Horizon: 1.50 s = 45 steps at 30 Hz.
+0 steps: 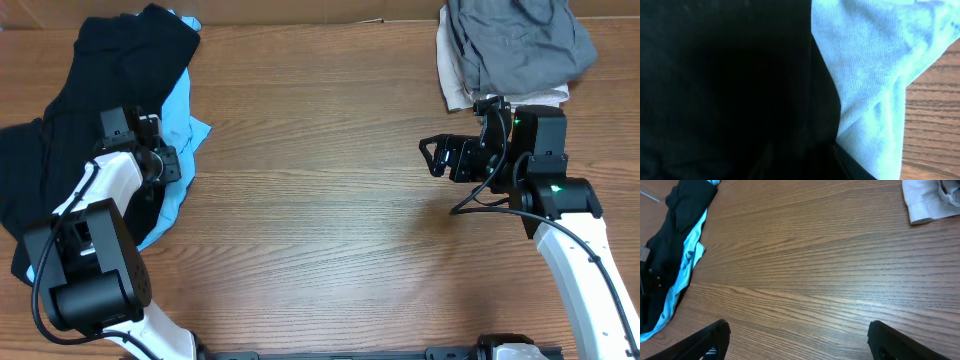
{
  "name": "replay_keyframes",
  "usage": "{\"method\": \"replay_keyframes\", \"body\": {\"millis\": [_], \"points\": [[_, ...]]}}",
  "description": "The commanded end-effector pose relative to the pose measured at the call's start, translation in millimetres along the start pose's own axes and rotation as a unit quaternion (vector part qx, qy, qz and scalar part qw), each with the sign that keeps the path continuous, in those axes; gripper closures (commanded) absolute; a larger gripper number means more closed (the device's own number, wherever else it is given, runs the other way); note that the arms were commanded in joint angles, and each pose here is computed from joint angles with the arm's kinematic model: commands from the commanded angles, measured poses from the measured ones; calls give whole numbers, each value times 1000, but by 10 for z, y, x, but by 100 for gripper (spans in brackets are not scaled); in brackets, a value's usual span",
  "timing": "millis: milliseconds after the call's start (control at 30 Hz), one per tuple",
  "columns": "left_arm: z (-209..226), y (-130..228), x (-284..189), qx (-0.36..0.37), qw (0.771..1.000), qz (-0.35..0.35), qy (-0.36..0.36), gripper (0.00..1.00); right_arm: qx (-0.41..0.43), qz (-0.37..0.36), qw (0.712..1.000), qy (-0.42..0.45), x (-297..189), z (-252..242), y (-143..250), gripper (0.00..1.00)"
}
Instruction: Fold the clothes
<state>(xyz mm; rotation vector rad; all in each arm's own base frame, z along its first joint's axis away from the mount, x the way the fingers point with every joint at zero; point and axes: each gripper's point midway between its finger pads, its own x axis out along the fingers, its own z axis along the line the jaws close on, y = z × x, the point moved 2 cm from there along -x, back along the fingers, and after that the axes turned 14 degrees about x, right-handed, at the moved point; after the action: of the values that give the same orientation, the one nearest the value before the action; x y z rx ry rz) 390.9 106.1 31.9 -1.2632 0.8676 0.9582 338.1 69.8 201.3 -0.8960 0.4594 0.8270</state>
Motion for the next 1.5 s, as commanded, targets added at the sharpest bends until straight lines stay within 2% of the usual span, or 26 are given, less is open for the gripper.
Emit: {"method": "replay_keyframes", "body": {"millis": [0,233,333,567,833,1000,1133,1167,1233,1467], "points": [[45,-38,26,-5,1000,-2,-6,67,-9,-12,1000,-3,-33,75,-87,9],[57,-77,-2,-6,1000,-7,-8,83,-9,-15,1000,4,-33,54,-97,9],[74,-131,-51,-6,1000,-8,-8,96,-9,-15,1000,4,-33,54,-97,9],[150,-378,-331,-15,1000,-5,-7,96,-9,-15,1000,4,-33,54,-98,10],[272,-811,-1055,-18,1000,-9,-6,96,-10,-17,1000,3,-34,58,-105,13],[256,-885,-1245,-17,1000,-12,5,96,-10,-17,1000,2,-34,59,-105,14],[59,-1010,-1378,-8,997,-39,73,96,-10,-17,1000,2,-35,60,-105,18],[-99,-1113,-1529,8,991,-61,117,96,-10,-18,1000,2,-41,65,-109,23],[-268,-1236,-1756,29,985,-84,150,96,-12,-22,1000,-1,-68,89,-123,26],[-975,-1555,-2763,137,958,-172,183,96,-30,-56,997,-40,-402,376,-229,28]]}}
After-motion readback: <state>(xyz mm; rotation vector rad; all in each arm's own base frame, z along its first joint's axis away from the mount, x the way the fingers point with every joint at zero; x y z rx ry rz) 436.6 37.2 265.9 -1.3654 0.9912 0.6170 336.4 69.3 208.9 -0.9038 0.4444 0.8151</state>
